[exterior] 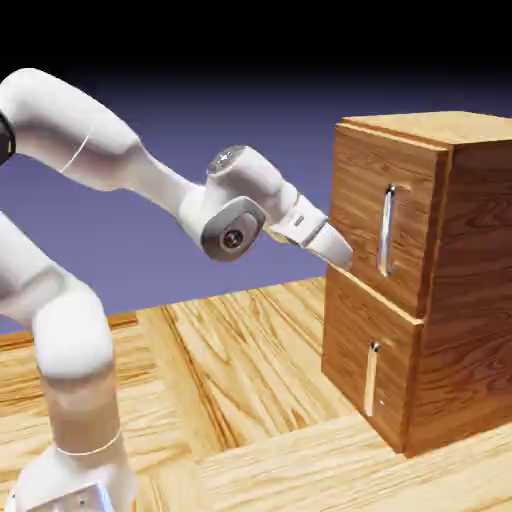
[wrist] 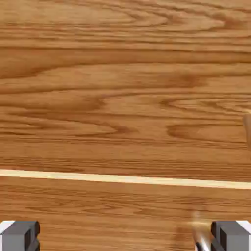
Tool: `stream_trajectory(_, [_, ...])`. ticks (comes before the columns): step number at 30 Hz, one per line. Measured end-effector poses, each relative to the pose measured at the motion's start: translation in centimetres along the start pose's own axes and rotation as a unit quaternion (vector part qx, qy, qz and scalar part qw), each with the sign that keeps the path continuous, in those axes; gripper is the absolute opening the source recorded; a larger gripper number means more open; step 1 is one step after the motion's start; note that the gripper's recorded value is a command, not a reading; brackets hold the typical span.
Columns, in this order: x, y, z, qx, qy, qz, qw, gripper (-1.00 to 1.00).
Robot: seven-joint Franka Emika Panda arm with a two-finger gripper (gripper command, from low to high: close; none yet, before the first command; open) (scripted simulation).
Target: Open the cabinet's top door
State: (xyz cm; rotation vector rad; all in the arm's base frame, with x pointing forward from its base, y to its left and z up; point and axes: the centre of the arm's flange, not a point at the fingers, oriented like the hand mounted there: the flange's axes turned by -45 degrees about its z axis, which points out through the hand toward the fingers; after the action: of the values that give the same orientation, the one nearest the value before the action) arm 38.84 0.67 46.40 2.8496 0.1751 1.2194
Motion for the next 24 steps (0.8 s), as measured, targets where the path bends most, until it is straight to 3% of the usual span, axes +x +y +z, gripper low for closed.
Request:
stream_trajectory(11, [2.3, -0.9, -4.1, -0.018, 0.05, -0.287, 0.956, 0.0])
stream_trajectory(24, [2.8, -0.1, -7.7, -0.083, 0.093, -0.574, 0.809, 0.0])
